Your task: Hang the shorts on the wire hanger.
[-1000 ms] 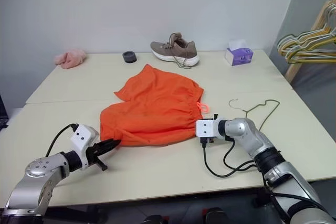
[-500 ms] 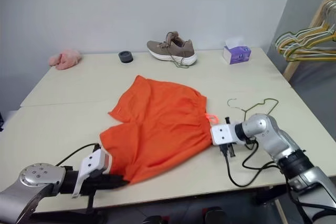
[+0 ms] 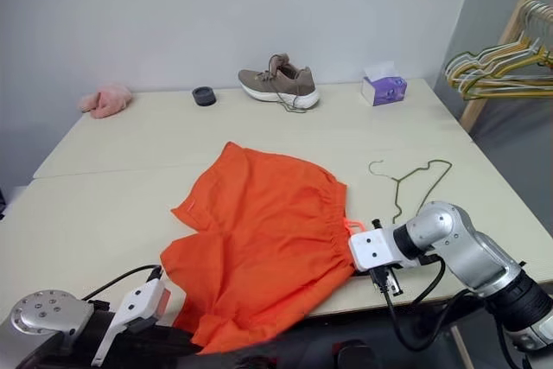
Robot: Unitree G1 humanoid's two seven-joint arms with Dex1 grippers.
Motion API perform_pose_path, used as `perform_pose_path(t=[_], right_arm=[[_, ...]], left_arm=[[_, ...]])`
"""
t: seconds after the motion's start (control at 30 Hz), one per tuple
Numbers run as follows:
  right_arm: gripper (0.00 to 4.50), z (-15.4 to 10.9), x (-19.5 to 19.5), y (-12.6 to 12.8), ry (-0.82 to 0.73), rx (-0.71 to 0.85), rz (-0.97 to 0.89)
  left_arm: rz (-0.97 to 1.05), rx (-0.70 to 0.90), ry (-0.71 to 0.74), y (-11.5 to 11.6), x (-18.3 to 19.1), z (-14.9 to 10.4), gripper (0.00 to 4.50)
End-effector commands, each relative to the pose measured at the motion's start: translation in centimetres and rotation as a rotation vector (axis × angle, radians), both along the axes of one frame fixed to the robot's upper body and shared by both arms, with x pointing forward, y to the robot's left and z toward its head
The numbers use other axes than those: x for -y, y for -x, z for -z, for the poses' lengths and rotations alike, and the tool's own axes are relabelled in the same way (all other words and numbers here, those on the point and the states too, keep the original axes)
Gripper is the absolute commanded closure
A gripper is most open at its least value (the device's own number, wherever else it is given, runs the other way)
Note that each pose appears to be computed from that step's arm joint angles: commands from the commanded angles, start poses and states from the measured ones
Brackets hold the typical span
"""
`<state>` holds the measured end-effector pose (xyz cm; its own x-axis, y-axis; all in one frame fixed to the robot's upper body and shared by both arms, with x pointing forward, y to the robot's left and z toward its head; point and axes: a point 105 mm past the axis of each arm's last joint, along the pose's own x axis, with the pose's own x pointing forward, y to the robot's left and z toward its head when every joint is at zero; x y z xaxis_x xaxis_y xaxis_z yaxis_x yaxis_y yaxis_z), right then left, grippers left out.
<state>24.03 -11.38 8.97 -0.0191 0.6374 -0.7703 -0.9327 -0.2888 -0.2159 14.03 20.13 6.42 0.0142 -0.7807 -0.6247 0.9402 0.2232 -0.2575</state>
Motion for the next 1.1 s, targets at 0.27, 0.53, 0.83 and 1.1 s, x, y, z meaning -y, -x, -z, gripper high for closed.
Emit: perform_pose_path(t=[0.27, 0.53, 0.83, 1.1], right_arm=[[1.64, -1.4, 0.4, 1.5, -0.020, -0.065, -0.059], [0.00, -4.3, 0.1, -0.3, -0.271, -0.157, 0.144], [0.00, -6.2, 2.8, -6.9, -0.573, -0.001, 0.662], [0.00, -4.2, 7.4, -12.2, -0.504, 0.271, 1.090]], left_arm=[[-0.176, 0.000, 0.137, -1.2, 0.8, -1.4, 2.02], [-0.283, 0.072, 0.341, -3.1, 2.4, -5.4, 0.03], [-0.375, 0.310, 0.299, -6.8, 2.4, -5.6, 0.03], [-0.276, 0.313, 0.245, -6.2, 3.0, -4.9, 0.03]])
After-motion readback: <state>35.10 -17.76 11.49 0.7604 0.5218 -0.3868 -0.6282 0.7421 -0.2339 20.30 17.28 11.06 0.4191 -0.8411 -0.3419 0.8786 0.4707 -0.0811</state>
